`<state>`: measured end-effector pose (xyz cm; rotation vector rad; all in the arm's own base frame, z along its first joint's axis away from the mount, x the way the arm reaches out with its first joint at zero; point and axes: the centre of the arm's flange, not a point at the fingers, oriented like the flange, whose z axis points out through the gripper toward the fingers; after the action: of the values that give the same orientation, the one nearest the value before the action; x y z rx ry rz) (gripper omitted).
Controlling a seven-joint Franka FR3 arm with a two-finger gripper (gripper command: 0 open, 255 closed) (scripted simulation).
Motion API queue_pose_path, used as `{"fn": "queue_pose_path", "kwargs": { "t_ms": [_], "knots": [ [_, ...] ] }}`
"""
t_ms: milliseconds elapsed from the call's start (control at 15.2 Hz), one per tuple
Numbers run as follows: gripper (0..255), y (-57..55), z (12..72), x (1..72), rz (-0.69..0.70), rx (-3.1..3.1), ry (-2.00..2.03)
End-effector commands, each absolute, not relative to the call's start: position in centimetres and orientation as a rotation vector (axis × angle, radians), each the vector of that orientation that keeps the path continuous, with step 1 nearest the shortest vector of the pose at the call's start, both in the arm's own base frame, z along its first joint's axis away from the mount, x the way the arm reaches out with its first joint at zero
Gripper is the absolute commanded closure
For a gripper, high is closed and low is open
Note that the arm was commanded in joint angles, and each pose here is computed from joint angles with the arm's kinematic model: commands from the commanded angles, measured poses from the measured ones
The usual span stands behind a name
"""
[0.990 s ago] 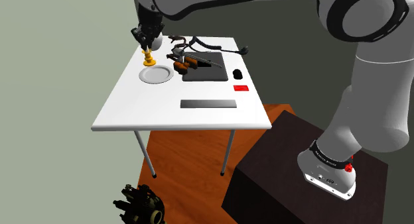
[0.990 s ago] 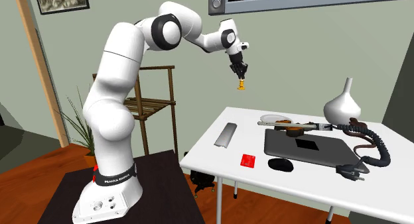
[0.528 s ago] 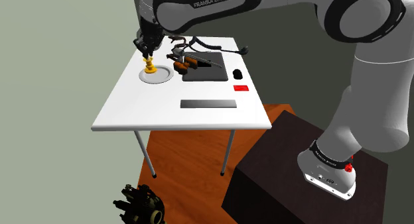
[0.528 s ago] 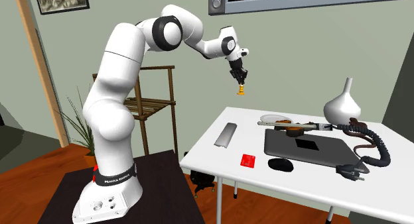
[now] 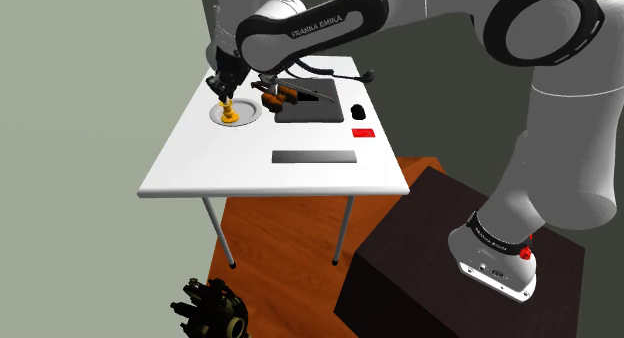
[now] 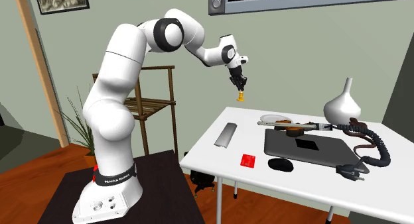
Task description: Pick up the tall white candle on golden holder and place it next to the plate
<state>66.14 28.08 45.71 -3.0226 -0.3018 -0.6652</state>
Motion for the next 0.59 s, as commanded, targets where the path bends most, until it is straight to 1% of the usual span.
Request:
{"fn": "queue_pose_path", "kwargs": {
  "t_ms": [0,528],
  "knots": [
    [255,28.1,44.7,66.1,-0.666,-3.022,-0.302],
    [255,28.1,40.4,66.1,-0.666,-3.022,-0.302]
  ]
}}
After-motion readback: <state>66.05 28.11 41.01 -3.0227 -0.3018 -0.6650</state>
